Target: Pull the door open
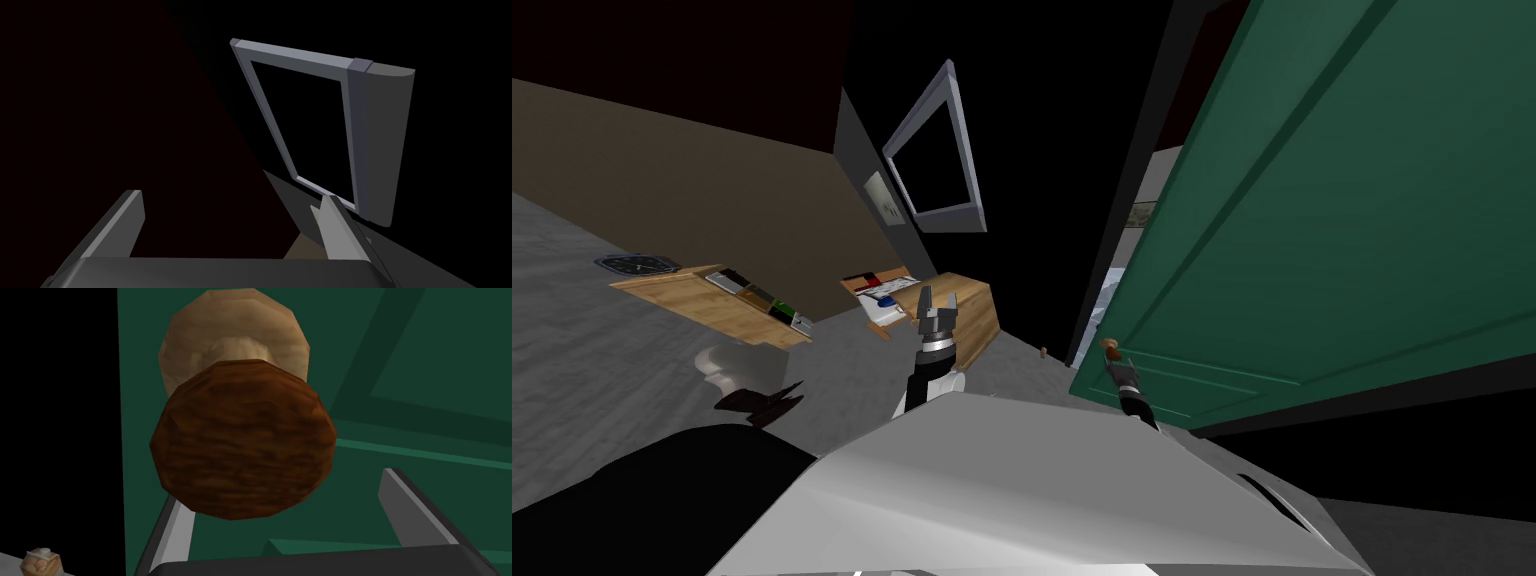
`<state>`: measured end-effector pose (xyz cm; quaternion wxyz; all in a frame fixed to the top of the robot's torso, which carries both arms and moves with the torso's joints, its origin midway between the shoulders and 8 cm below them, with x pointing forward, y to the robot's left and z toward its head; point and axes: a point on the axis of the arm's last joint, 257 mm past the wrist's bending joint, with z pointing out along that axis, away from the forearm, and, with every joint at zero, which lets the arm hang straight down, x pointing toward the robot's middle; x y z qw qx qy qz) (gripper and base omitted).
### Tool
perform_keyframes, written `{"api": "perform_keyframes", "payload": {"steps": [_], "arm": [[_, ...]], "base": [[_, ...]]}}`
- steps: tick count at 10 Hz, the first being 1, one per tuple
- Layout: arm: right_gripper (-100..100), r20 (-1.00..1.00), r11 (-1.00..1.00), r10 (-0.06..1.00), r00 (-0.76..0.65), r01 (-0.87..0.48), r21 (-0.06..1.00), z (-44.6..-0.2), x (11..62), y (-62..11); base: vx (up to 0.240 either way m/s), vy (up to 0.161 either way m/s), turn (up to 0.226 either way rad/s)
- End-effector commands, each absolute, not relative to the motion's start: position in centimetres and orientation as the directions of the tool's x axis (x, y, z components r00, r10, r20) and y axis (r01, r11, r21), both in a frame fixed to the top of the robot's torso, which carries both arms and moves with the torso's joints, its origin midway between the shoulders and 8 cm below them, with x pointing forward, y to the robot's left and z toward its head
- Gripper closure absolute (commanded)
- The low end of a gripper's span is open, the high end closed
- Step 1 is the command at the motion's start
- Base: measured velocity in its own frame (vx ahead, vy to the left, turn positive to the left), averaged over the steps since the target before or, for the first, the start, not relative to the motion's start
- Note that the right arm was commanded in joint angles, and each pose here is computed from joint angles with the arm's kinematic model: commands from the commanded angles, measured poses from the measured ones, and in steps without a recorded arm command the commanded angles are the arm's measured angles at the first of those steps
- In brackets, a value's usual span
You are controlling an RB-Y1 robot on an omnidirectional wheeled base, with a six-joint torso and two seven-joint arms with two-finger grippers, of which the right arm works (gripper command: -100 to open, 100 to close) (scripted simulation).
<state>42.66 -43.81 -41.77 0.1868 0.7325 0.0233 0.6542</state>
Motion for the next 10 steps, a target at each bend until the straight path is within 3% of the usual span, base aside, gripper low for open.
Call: {"api": "perform_keyframes", "payload": {"steps": [1,10], "arm": [[-100,0.964,-0.943,0.241,0.11,-0.209,0.26,-41.2,43.2,-43.3],[-100,0.998,-0.975,0.052,0.023,-0.217,0.056,-39.6,44.1,-43.3]], "base": [[-0.116,0.034,0.048],[-0.094,0.032,0.004]]}}
